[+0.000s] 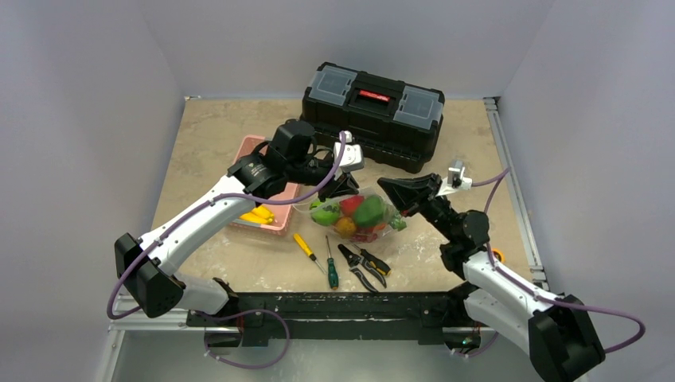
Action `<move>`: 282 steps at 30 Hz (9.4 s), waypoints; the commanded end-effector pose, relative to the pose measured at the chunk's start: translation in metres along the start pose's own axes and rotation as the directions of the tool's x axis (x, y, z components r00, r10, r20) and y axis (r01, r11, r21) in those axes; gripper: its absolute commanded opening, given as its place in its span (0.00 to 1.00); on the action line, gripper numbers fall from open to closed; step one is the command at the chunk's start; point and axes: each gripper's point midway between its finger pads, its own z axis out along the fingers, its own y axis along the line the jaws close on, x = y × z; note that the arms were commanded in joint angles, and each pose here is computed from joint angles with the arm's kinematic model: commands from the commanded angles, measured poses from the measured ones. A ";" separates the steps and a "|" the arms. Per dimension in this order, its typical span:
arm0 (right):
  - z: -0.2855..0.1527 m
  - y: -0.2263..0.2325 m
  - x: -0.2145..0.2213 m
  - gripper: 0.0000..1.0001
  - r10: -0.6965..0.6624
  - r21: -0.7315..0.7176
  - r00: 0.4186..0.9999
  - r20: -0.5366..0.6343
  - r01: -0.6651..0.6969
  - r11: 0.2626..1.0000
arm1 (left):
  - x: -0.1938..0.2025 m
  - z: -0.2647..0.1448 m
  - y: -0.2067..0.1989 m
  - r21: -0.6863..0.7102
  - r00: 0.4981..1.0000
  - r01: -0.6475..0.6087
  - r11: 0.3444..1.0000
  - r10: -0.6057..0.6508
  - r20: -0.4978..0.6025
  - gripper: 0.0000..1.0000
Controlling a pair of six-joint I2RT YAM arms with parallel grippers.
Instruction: Place the food in the zip-top bag and seal the zipper
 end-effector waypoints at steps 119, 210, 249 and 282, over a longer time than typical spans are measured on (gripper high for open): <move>0.031 0.014 -0.010 0.90 -0.069 -0.165 0.946 -0.318 0.016 0.986 | -0.016 -0.017 0.000 -0.025 0.997 -0.064 0.998 0.065 0.028 0.00; -0.025 -0.075 -0.020 0.00 -0.112 0.345 0.993 0.047 0.089 0.934 | 0.071 -0.041 0.012 -0.205 0.957 0.042 0.978 -0.099 -0.273 0.00; -0.071 -0.159 -0.005 0.00 -0.012 0.782 1.000 -0.002 0.009 0.623 | 0.045 -0.114 0.060 -0.643 0.992 -0.034 0.766 -0.051 -0.114 0.44; -0.154 -0.173 -0.005 0.60 0.046 0.971 0.994 -0.098 0.085 0.223 | -0.011 -0.237 0.046 -0.884 0.938 0.194 0.425 0.185 0.294 0.96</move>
